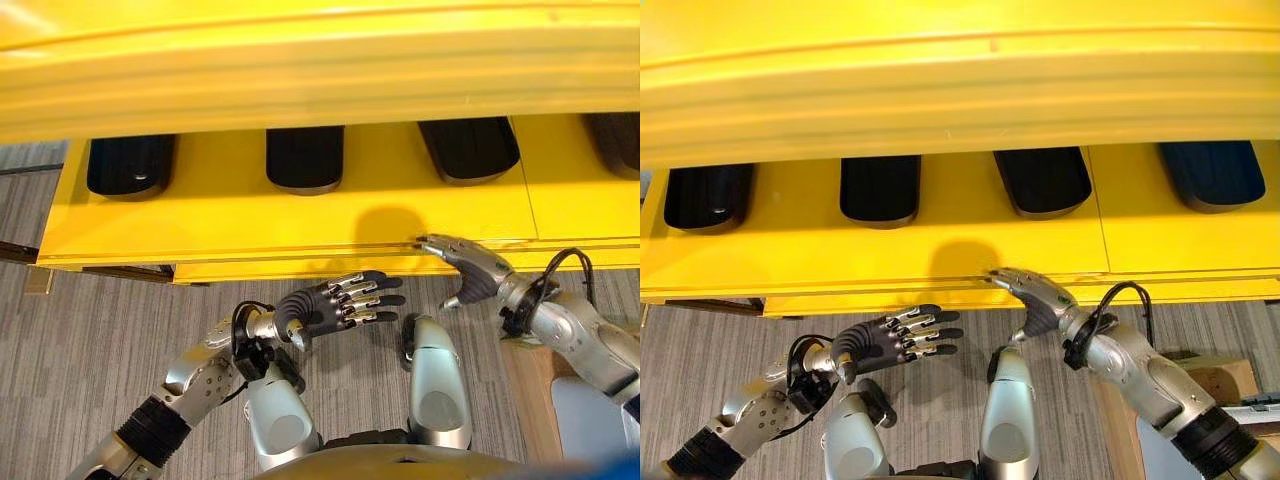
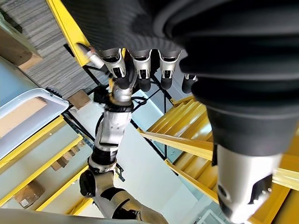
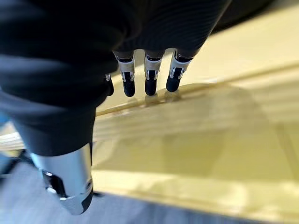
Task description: Move parts from the plastic box to the shelf.
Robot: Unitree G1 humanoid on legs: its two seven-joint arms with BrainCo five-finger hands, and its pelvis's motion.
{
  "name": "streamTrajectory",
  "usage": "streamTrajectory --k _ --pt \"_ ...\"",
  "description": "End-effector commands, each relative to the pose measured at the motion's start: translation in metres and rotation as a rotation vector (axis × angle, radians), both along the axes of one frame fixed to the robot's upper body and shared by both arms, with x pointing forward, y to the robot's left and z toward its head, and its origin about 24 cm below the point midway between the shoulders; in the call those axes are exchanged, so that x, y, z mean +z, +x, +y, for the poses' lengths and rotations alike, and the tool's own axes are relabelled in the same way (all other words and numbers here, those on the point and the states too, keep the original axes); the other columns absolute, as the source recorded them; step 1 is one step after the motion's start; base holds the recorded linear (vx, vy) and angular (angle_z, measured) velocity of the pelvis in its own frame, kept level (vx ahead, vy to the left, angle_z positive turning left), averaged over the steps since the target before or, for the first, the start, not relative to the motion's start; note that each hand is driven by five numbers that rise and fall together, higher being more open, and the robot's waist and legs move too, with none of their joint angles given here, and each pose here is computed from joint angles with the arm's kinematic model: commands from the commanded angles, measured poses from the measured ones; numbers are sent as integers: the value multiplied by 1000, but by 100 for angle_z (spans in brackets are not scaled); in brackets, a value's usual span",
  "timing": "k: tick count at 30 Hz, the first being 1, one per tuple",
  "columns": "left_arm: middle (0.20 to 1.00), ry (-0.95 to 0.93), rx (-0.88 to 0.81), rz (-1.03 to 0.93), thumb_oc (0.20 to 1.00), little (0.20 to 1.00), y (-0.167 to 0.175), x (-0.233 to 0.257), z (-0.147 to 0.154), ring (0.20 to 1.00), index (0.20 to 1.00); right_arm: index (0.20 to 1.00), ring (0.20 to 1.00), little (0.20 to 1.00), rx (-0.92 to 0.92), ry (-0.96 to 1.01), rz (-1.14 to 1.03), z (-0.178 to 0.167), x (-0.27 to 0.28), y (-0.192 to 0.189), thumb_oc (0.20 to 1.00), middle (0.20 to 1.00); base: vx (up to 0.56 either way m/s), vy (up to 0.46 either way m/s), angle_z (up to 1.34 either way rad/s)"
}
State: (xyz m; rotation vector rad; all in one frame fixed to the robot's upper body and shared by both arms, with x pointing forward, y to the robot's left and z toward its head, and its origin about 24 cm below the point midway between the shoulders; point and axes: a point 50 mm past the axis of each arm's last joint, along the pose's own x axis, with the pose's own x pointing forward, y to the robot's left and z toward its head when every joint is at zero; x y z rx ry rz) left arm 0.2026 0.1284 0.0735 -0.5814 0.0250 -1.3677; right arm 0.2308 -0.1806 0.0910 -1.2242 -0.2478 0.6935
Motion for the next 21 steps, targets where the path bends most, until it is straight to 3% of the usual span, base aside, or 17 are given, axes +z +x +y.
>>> streamTrajectory --k 1,7,13,17,21 --pt "1000 -14 -25 -92 1000 1000 -11 15 5 1000 1000 1000 1000 1000 130 180 -107 18 26 -5 1000 1000 -6 0 -5" --pt "1000 -25 -11 -78 1000 1000 -13 17 6 1000 1000 1000 1000 1000 187 256 -230 24 47 -10 1000 1000 4 15 -10" --pt "1000 -44 8 -60 1000 1000 -12 19 4 1000 1000 1000 1000 1000 132 395 -548 20 75 -9 1000 1000 17 39 -6" --pt "1000 -64 20 -50 1000 1000 -11 22 0 1000 1000 1000 1000 1000 7 418 -727 7 88 -2 1000 1000 25 43 -7" --pt "1000 -83 22 -33 1000 1000 -11 25 -1 1000 1000 1000 1000 1000 -162 481 -763 -15 93 9 1000 1000 27 35 -6"
